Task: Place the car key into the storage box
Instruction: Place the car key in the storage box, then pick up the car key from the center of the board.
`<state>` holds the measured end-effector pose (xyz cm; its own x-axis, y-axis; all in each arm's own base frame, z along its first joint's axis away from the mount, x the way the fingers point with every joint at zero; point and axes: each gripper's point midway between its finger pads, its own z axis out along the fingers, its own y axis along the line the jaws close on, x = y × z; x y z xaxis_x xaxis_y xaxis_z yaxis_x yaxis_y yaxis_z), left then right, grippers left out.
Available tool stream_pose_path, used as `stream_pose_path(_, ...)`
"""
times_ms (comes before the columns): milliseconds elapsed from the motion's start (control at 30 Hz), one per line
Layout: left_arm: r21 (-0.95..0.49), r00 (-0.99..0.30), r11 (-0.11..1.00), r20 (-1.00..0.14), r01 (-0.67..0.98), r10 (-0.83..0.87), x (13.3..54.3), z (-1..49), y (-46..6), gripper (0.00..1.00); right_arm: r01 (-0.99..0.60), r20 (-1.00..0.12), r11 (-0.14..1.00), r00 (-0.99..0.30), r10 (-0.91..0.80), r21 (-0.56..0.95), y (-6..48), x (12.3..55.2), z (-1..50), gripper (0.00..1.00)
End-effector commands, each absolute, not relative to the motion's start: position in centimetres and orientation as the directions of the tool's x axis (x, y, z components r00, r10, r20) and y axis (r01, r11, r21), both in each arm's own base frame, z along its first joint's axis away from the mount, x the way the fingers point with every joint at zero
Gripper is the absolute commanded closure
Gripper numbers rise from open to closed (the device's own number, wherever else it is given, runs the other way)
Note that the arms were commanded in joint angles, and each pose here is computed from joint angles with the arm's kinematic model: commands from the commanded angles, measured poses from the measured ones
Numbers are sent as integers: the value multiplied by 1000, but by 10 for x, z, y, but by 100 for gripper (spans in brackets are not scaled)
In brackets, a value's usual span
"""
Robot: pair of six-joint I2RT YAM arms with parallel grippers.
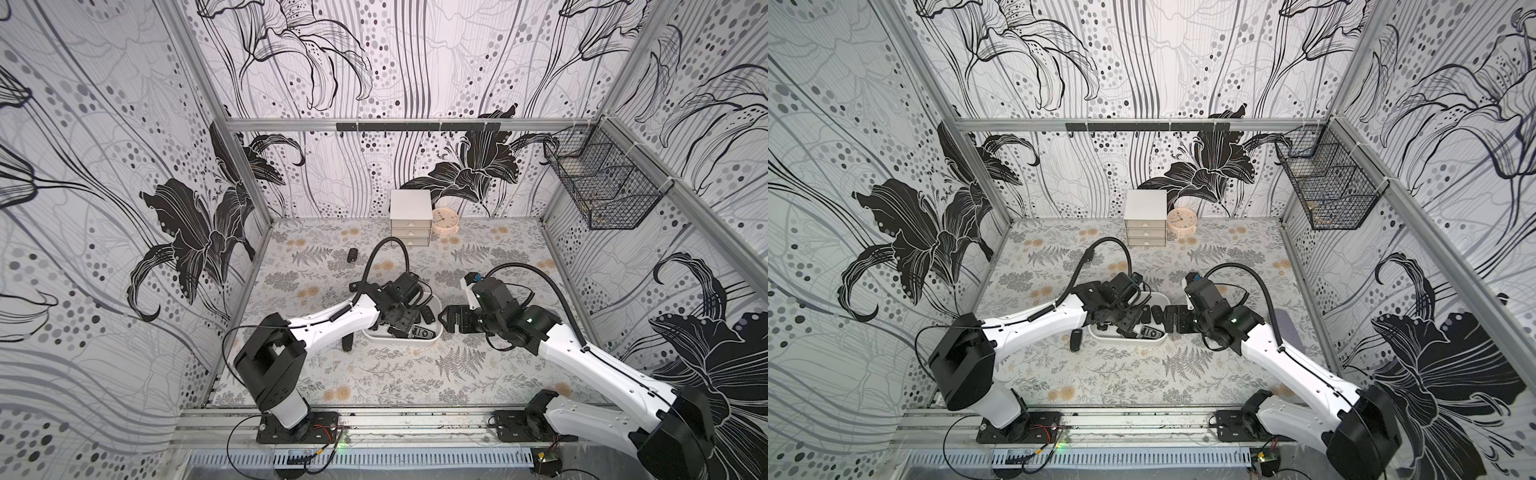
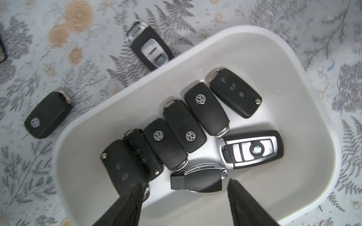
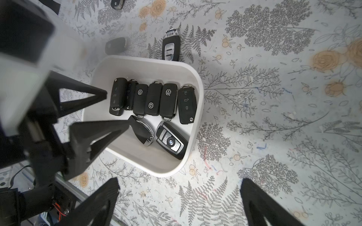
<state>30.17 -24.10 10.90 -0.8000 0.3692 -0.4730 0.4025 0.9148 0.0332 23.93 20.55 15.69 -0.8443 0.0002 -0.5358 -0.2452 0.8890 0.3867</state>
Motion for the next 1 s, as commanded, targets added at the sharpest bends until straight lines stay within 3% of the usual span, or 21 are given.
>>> stream_pose_path(0,-9,-838,976,-516,216,181,316,126,-215,15,-283,-573,870,-820,0,404,217,251,174,0)
stream_pose_path(100,-26,-846,997,-531,78,53,318,129,-192,1,-311,-580,852,-815,-10,421,228,258,179,0)
stream_pose_path(300,-10,-845,990,-519,-144,-128,303,120,-149,1,-364,-579,806,-815,-33,467,255,269,186,0)
stream_pose_path(600,-29,-827,936,-459,-351,-324,258,97,-99,0,-418,-565,748,-822,-71,516,291,281,187,0)
stream_pose_path(967,-89,-848,908,-330,-410,-416,228,43,-94,24,-433,-553,734,-828,-95,523,304,281,185,0)
